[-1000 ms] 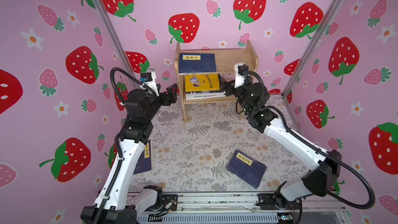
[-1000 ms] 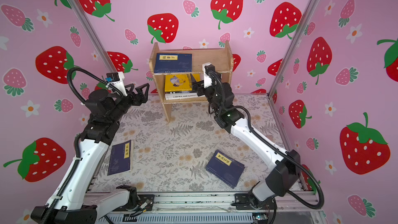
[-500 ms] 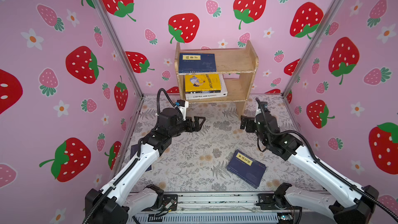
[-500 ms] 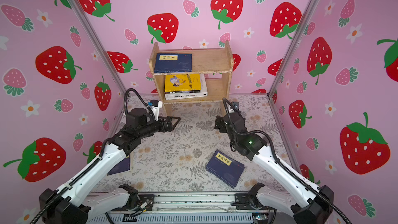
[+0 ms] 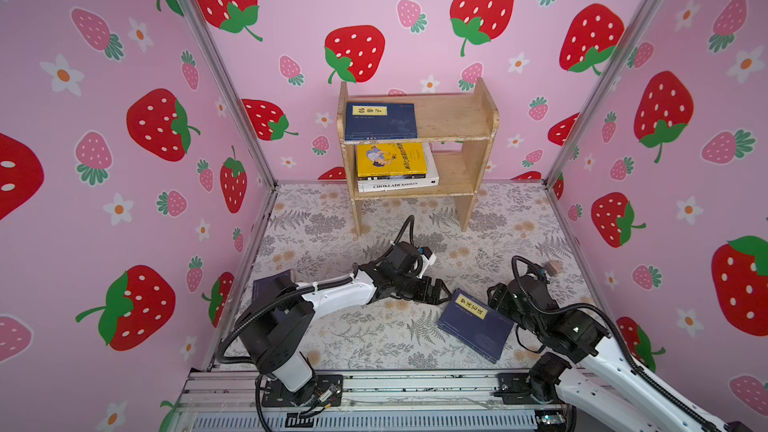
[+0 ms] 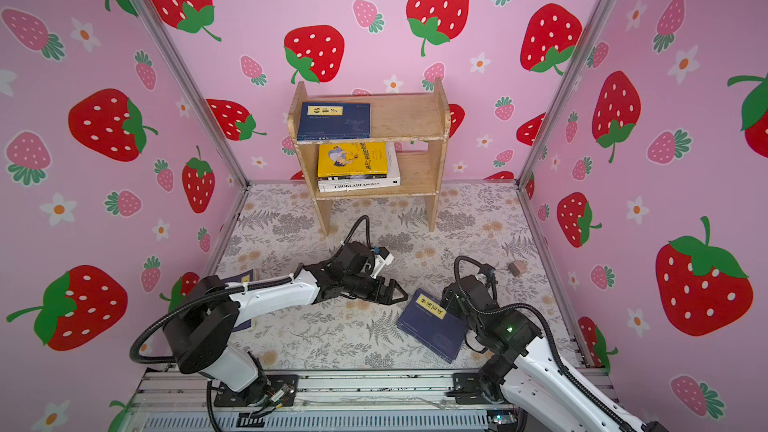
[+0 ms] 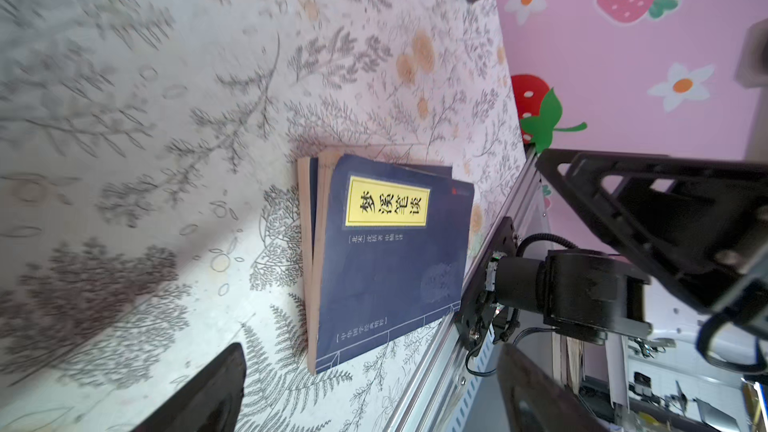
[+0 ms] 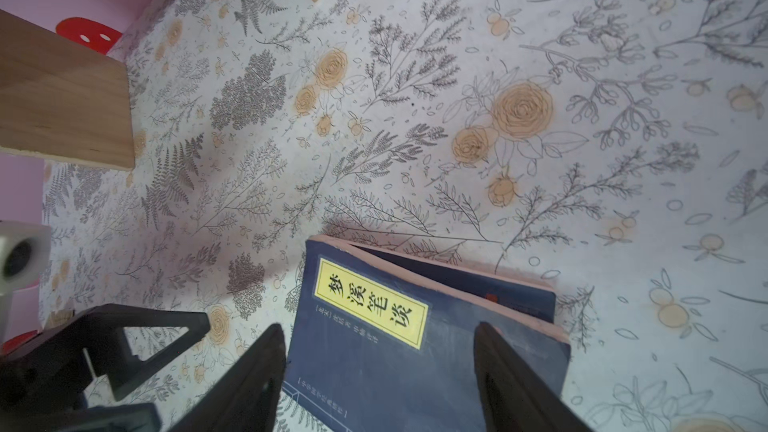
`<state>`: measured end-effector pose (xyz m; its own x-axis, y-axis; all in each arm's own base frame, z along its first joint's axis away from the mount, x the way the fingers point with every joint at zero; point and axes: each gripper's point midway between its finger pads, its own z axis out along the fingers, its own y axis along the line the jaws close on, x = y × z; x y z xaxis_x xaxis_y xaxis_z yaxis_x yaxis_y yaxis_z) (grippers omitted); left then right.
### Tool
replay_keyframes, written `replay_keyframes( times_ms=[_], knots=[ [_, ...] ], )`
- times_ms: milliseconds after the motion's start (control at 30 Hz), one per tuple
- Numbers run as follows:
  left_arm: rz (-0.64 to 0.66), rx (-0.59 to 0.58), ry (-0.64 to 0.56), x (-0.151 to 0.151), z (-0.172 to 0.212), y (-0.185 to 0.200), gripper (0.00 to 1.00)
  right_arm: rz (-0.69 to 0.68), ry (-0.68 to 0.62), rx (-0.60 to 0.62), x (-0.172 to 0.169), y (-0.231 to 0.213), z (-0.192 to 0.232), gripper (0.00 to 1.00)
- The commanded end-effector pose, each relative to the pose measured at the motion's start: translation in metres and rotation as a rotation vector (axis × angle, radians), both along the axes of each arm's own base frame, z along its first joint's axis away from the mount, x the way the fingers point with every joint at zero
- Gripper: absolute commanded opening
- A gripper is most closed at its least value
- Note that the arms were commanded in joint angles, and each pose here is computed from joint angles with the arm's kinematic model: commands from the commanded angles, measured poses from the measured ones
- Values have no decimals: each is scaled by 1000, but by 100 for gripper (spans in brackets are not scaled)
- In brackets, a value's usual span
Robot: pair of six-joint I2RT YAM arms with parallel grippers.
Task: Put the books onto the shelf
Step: 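Lower both grippers to the blue book on the table and grip its edges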
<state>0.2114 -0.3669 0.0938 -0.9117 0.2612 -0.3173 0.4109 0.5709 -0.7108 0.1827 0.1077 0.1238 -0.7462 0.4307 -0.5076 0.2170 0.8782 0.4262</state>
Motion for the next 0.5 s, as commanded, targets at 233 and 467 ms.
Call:
replay_keyframes(
  times_ms=[233, 467],
  knots=[
    [-43, 1, 45, -9, -20, -40, 92, -114, 244, -62, -44, -31, -65, 72],
    [-54, 14, 75, -10, -32, -45, 91, -122, 293, -44, -51, -29, -84, 71]
  ],
)
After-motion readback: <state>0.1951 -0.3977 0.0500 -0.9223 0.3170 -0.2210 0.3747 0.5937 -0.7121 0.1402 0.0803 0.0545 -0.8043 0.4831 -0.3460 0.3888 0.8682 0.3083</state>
